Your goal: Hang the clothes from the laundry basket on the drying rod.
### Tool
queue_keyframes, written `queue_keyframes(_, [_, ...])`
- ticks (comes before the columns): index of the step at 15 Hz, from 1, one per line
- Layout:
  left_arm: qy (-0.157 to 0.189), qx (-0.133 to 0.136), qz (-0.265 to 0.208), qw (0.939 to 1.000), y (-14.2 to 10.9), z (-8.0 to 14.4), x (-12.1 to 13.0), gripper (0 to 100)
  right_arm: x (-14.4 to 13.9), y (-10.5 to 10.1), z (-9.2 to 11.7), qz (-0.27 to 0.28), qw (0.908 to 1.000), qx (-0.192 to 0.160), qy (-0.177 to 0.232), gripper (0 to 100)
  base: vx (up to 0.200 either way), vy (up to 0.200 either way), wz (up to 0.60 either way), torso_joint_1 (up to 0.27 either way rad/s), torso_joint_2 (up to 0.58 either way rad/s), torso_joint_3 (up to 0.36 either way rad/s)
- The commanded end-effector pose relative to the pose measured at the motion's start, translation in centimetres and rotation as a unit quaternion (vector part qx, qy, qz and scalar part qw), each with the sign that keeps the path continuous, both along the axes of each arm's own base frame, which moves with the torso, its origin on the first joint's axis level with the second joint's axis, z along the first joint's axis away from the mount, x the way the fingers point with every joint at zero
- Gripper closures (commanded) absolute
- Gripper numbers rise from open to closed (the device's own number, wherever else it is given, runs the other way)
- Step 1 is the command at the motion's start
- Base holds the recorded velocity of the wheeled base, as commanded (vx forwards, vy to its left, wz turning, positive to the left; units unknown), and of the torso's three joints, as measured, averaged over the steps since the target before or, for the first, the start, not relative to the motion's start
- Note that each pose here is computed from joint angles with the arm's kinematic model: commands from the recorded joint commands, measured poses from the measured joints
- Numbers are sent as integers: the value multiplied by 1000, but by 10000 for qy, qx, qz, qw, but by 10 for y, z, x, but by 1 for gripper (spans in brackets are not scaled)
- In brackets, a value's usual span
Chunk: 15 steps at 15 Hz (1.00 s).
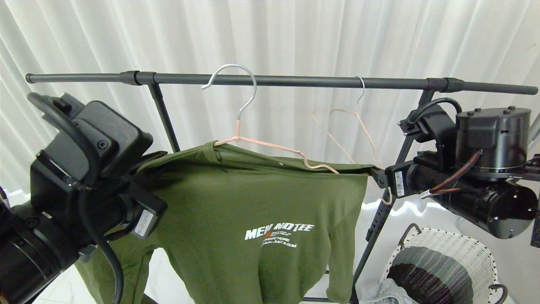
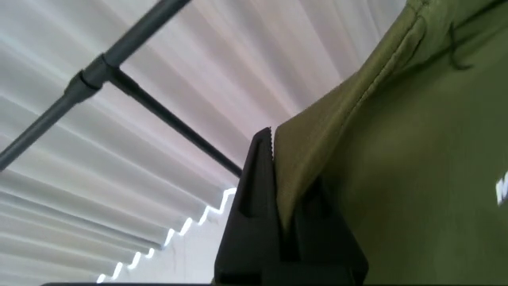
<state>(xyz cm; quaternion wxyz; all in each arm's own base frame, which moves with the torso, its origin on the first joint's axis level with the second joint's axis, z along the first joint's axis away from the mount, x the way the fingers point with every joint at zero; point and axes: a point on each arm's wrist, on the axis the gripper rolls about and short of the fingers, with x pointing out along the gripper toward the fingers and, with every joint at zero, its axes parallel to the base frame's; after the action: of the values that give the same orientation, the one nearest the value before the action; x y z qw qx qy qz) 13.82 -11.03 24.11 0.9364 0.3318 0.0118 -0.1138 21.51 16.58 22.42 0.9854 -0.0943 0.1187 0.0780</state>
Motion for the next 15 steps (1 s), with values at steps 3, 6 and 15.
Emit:
queue_keyframes(3, [90,126,29,9999,3,-8,-2,100,-14,-2,24,165,9996,157,-178,0,0,0,0,0,0,0])
queue_keyframes(6, [30,55,176,9998,3,-8,5,100,-43,9,46,983,9946,277,-185,0,0,0,0,0,0,0])
queue_keyframes(15, [-437,-505,114,9977,-10,-8,19,100,-69,32,56,3170,9462,-527,-393,0,0,0,0,0,0,0])
